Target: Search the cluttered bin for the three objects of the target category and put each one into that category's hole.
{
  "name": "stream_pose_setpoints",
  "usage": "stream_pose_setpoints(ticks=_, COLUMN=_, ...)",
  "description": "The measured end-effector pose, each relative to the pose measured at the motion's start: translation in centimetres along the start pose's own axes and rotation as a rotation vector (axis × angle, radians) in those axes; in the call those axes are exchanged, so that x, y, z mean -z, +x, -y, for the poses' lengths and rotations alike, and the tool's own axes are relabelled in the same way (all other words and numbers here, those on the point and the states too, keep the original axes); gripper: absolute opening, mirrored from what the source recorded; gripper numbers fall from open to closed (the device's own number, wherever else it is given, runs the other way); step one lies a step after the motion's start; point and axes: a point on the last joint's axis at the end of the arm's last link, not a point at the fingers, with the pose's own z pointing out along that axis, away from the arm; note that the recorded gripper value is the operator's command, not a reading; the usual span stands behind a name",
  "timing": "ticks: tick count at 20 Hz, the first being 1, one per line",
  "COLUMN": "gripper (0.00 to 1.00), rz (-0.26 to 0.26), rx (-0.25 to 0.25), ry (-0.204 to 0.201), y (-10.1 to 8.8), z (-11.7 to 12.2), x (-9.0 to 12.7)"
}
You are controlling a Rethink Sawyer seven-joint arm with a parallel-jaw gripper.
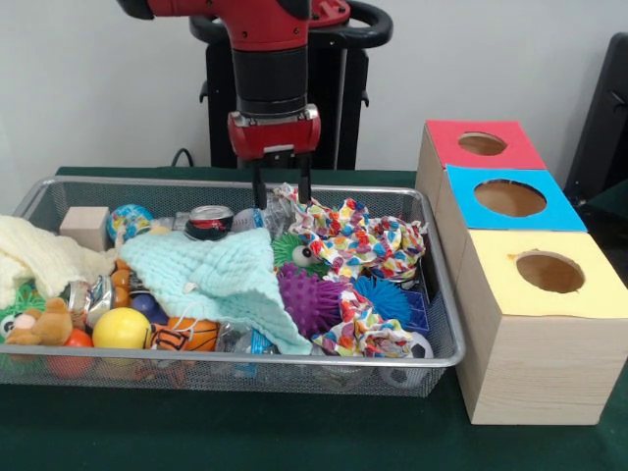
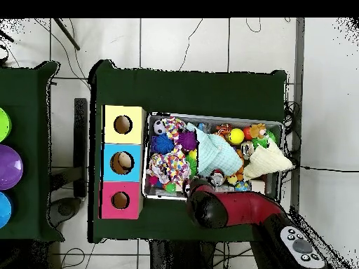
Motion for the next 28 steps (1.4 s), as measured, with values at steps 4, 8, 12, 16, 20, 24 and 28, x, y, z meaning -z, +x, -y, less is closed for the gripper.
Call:
stream_pose_setpoints(ticks=4, gripper=1.00, rz=0.002, rx=-0.018, ry=0.006, y=0.2, z=0.9, x=0.2)
stream_pose_setpoints(ticks=8, gripper=1.00, rz=-0.014, rx=-0.029, ry=0.006, y=1.0, z=1.2, x=-0.2)
stream_pose_setpoints(ticks=12, gripper=1.00, rz=-0.034, rx=-0.038, ry=0.009, y=2.0, z=1.3, x=-0.6)
stream_pose_setpoints(ticks=16, gripper=1.00, rz=-0.023, rx=-0.036, ry=0.023, y=2.2, z=1.3, x=-0.7)
stream_pose_setpoints(ticks=20, gripper=1.00, rz=0.007, rx=-0.025, ry=0.042, y=2.1, z=1.1, x=-0.8)
stream_pose_setpoints(ticks=24, gripper=1.00, rz=0.031, rx=-0.019, ry=0.065, y=2.2, z=1.1, x=-0.8)
stream_pose_setpoints(ticks=28, gripper=1.00, rz=0.075, rx=-0.013, ry=0.087, y=2.3, z=1.1, x=-1.1)
